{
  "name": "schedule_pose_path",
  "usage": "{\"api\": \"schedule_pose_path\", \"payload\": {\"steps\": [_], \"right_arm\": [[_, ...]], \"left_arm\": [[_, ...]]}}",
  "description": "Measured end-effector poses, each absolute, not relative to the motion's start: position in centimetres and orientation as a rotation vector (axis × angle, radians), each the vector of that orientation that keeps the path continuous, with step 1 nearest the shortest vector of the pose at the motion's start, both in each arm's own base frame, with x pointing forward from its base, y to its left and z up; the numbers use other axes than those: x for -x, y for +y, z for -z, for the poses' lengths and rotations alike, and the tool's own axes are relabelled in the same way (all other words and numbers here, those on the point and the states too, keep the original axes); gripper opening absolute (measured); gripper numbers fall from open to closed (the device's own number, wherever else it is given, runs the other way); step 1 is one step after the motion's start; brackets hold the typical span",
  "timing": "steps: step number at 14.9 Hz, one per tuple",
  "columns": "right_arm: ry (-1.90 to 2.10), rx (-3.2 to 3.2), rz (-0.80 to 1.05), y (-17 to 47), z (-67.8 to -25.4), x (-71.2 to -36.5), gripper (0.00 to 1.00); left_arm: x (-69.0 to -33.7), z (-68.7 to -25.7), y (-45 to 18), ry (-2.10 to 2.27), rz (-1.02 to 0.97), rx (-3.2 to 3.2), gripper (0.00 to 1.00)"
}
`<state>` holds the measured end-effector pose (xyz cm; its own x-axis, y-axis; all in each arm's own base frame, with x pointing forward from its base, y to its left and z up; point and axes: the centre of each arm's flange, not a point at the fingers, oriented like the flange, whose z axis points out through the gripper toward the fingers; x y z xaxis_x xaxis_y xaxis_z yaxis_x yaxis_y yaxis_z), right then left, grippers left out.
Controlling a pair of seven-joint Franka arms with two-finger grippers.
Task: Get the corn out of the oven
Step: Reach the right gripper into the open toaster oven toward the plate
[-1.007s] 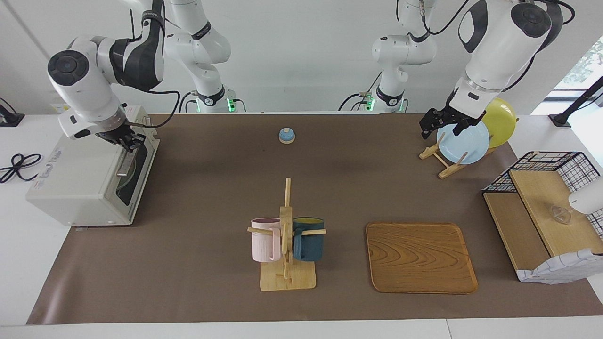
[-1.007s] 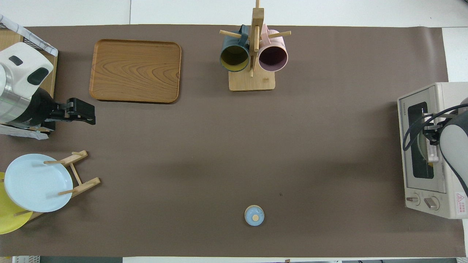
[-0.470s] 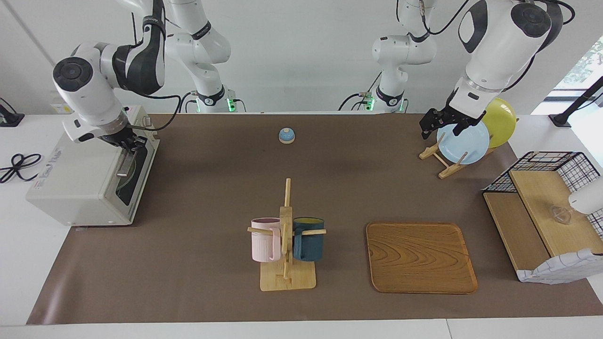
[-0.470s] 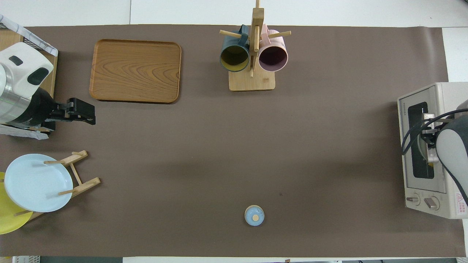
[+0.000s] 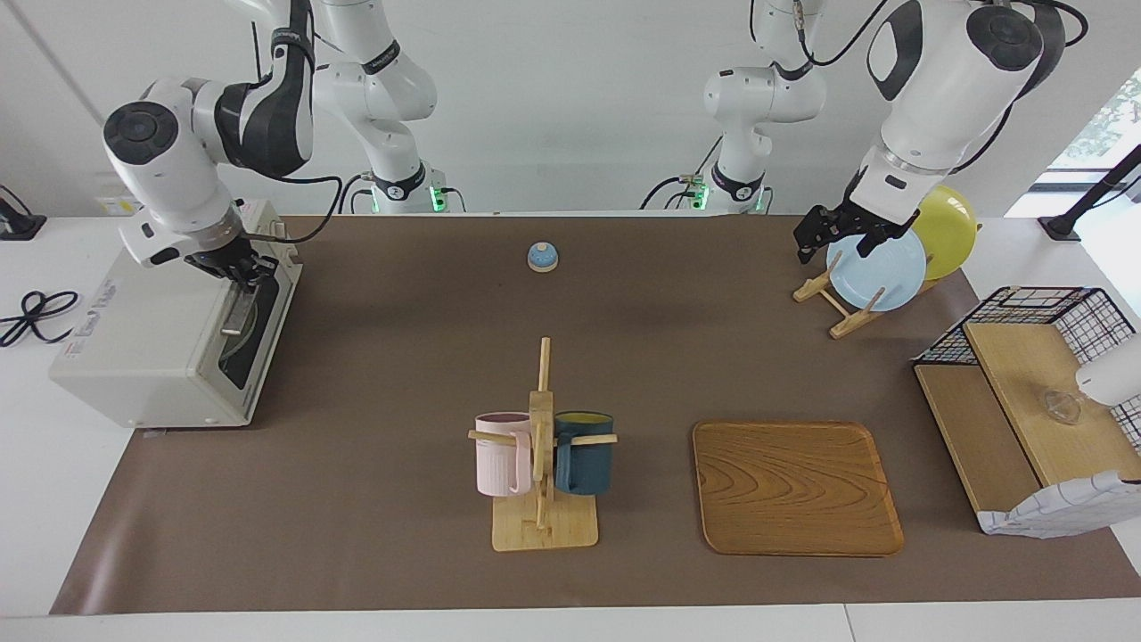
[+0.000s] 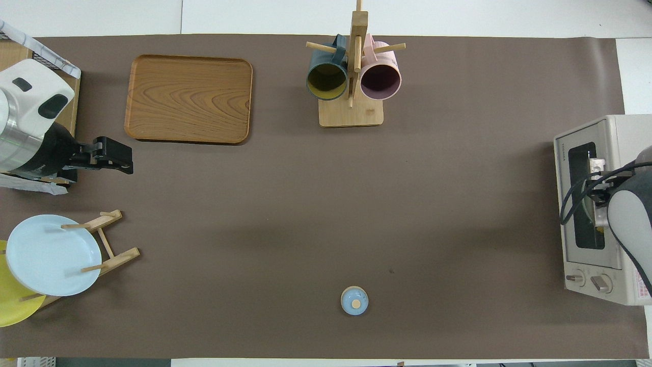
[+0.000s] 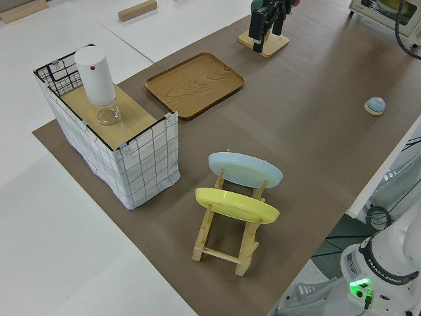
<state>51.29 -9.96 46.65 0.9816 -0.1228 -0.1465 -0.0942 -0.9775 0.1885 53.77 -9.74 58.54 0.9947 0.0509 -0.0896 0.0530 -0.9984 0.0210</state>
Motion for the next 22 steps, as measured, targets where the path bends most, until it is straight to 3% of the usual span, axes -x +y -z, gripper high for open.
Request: {"api": "schedule_pose_path", "payload": {"steps": [5,12,22], "right_arm": [[-0.045,-2.975,0.183,-6.0,-45.2,-50.9,0.01],[0.044,-3.057,0.180,-0.5,-39.0,-51.3,0.01],[0.099,-3.079,0.106,1.5,-32.0,-50.9,0.01]], "left_arm": [[-53.8,-58.5,-9.7,0.081,0.139,-3.114,1.00],[-53.8,-58.5,-9.7,0.081,0.139,-3.114,1.00],[-53.8,-58.5,-9.7,0.081,0.139,-3.114,1.00]]}}
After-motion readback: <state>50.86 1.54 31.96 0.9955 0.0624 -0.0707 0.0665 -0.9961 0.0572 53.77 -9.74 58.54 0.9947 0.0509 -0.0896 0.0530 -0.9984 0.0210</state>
